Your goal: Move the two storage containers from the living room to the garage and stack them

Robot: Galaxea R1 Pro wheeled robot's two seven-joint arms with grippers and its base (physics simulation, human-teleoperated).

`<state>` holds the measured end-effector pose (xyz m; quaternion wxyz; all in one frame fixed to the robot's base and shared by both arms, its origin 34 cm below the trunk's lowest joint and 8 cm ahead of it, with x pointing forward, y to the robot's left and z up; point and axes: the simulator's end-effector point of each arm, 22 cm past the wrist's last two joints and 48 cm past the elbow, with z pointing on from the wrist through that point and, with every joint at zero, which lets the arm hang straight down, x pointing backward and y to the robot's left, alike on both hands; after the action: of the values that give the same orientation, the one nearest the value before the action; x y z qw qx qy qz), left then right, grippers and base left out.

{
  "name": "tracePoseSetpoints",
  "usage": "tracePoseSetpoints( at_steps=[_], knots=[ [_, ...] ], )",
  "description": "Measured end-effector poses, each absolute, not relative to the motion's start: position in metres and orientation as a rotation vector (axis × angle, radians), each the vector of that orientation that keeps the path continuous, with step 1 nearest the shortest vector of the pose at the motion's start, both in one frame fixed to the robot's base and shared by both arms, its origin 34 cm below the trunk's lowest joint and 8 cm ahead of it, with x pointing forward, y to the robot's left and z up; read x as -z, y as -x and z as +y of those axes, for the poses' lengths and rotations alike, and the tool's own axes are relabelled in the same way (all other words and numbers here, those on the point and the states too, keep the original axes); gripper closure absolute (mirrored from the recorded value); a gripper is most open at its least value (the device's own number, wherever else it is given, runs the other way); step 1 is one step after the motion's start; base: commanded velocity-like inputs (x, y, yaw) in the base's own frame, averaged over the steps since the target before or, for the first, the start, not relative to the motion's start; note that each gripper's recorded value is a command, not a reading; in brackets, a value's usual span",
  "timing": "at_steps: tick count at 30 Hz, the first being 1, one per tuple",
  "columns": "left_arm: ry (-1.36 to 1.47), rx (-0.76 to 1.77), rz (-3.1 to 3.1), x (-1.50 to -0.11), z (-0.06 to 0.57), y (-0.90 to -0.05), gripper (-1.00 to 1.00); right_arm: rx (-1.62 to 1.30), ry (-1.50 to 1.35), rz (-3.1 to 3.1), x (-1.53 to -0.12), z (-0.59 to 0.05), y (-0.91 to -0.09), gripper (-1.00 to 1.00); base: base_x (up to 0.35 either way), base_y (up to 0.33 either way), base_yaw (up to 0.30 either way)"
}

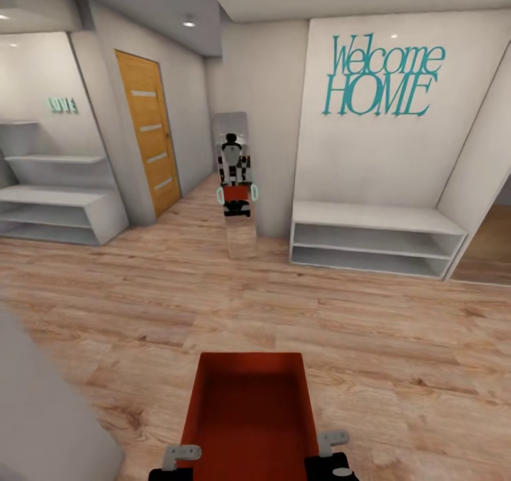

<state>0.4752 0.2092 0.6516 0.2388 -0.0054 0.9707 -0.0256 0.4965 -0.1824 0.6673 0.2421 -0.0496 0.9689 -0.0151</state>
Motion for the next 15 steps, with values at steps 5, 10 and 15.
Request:
tracePoseSetpoints(
  at_steps=[5,10,15],
  knots=[
    [0.015,0.070,2.658,-0.6516,0.2092,-0.4753,1.00,0.041,0.135,2.649,-0.6673,-0.1824,-0.4965,1.00,0.343,0.000,0.000],
    [0.015,0.069,2.661,-0.6505,0.2089,-0.4759,1.00,0.041,0.136,2.651,-0.6660,-0.1827,-0.4972,1.00,0.343,0.000,0.000],
    [0.015,0.070,2.658,-0.6516,0.2092,-0.4752,1.00,0.041,0.135,2.649,-0.6673,-0.1824,-0.4965,1.00,0.343,0.000,0.000]
  ],
)
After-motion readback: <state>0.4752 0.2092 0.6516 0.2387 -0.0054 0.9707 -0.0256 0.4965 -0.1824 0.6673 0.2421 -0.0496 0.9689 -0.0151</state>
